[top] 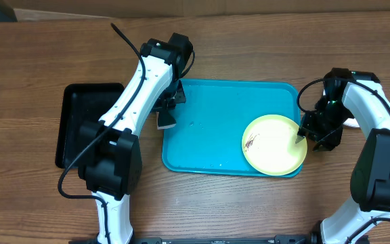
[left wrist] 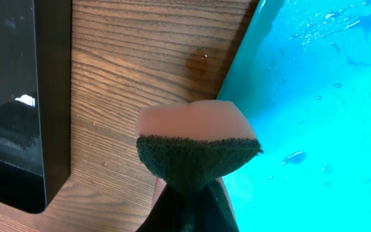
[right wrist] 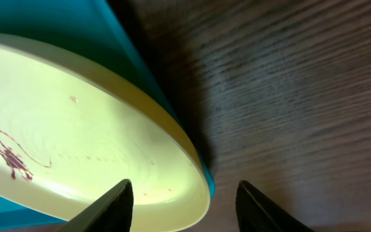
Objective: Clean dirty plates on tray and stack at the side
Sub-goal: 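Grip the yellow plate's rim with right gripper and slide it left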
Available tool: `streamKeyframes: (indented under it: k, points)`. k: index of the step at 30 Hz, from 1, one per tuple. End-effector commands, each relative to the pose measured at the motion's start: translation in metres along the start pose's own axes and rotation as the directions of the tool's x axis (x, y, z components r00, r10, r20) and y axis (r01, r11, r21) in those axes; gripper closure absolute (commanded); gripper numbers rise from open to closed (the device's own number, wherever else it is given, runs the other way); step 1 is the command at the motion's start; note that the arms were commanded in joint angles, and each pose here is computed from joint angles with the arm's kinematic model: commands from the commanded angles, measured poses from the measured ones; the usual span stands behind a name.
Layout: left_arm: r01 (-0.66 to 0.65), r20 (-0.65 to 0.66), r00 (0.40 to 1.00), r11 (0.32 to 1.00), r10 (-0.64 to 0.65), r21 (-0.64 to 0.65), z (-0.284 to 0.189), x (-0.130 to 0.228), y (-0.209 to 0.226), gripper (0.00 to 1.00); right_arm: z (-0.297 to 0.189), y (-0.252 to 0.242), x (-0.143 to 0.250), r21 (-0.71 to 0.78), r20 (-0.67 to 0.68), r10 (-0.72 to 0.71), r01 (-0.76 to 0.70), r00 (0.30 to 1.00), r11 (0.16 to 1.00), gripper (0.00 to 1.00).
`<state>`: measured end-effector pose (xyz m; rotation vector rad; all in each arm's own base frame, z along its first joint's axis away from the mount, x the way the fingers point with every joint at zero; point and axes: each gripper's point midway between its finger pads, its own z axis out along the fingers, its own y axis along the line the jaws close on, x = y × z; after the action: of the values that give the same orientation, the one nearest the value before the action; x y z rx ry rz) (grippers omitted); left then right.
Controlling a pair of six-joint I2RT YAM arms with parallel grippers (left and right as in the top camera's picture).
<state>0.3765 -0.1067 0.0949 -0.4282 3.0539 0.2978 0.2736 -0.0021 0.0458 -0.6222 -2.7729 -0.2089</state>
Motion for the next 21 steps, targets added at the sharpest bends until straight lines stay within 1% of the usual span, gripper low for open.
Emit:
streamKeyframes:
  k: [1,3,6,7,8,10,11,13,17,21]
  points:
    - [-0.007,0.028,1.000,0.999,0.006,0.031,-0.013,-0.005,0.000,0.96,-0.003,0.001,0.000,-0.013,0.022,-0.007,0.007,1.000,1.000,0.46]
    - [-0.007,0.027,1.000,1.000,0.007,0.031,-0.013,-0.005,0.000,0.96,0.001,0.001,-0.002,-0.015,0.030,-0.009,0.009,1.000,1.000,0.46]
    - [-0.008,0.024,1.000,1.000,0.007,0.028,-0.013,-0.004,0.001,0.96,0.011,0.002,-0.010,-0.024,0.062,-0.014,0.016,0.998,1.000,0.41]
    - [-0.008,0.023,1.000,1.000,0.007,0.028,-0.013,-0.004,0.001,0.96,0.014,0.002,-0.011,-0.027,0.069,-0.016,0.018,0.997,0.999,0.41]
    - [-0.008,0.022,1.000,1.000,0.008,0.026,-0.013,-0.004,0.001,0.96,0.017,0.001,-0.012,-0.028,0.072,-0.016,0.018,0.997,0.999,0.46]
    - [-0.013,0.021,1.000,1.000,0.012,0.025,-0.013,-0.003,0.002,0.96,0.020,0.001,-0.011,-0.028,0.072,-0.015,0.017,0.997,0.999,0.68]
    - [-0.014,0.021,1.000,1.000,0.013,0.025,-0.013,-0.003,0.002,0.96,0.020,0.001,-0.011,-0.029,0.072,-0.015,0.017,0.997,0.999,0.73]
    - [-0.016,0.023,1.000,1.000,0.015,0.026,-0.013,-0.004,0.001,0.96,0.019,0.003,-0.011,-0.038,0.070,-0.016,0.018,0.997,0.999,0.76]
    - [-0.016,0.023,1.000,1.000,0.015,0.026,-0.013,-0.004,0.001,0.96,0.018,0.004,-0.010,-0.045,0.063,-0.015,0.018,0.998,0.999,0.77]
    - [-0.015,0.024,1.000,1.000,0.015,0.027,-0.013,-0.004,0.001,0.96,0.010,0.004,-0.005,-0.039,0.043,-0.012,0.013,0.999,0.999,0.93]
